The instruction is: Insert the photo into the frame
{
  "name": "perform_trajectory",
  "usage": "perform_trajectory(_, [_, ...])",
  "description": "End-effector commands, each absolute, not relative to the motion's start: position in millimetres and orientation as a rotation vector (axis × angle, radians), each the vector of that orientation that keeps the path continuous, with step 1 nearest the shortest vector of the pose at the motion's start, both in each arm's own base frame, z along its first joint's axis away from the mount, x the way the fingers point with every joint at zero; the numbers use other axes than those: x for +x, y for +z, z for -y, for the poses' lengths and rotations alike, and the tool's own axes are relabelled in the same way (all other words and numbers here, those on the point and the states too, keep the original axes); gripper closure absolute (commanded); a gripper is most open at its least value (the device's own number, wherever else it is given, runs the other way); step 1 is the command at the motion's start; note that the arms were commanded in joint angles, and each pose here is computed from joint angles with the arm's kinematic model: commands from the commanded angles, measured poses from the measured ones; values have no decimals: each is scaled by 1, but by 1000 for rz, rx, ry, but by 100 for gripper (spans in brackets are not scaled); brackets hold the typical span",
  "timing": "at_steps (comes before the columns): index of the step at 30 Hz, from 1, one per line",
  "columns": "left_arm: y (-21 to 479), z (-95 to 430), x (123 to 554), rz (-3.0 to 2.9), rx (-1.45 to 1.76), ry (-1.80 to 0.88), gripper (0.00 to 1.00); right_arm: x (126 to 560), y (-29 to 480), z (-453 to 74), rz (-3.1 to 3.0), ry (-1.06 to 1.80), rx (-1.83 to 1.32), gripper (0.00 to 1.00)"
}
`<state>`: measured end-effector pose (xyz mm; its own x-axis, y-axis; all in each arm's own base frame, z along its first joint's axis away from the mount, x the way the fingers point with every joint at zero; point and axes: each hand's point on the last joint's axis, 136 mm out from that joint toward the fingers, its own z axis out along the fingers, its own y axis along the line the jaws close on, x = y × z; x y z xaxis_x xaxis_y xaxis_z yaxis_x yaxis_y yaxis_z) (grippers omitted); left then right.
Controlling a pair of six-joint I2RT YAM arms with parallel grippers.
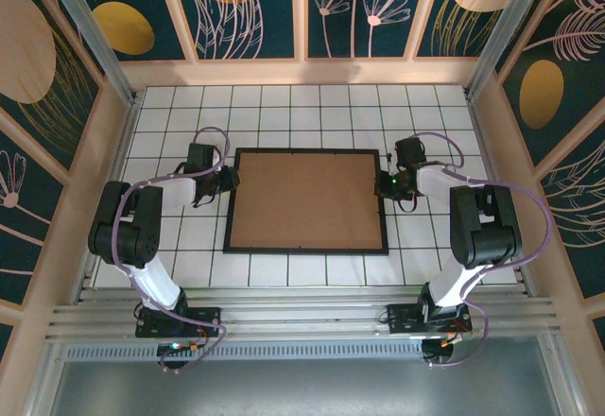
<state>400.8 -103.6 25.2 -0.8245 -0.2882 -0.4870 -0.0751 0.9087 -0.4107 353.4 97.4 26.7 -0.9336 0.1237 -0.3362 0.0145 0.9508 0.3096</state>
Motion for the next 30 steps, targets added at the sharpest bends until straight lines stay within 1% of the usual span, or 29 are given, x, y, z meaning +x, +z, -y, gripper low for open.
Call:
perform_trajectory(1, [5,121,378,-2602,-194,-599,66,360,24,-101,-2747,402,76,82])
perform_trajectory(10, [0,133,371,-2626,-132,-563,61,358,24,-102,-2750,403,76,82])
perform_trajectory(20, [-11,138,362,-2666,-65,-453,55,356,24,-104,-2749,403,68,82])
perform_trajectory(30, [-23,139,355,-2714,-40,-363,53,355,25,-103,-2751,392,67,82])
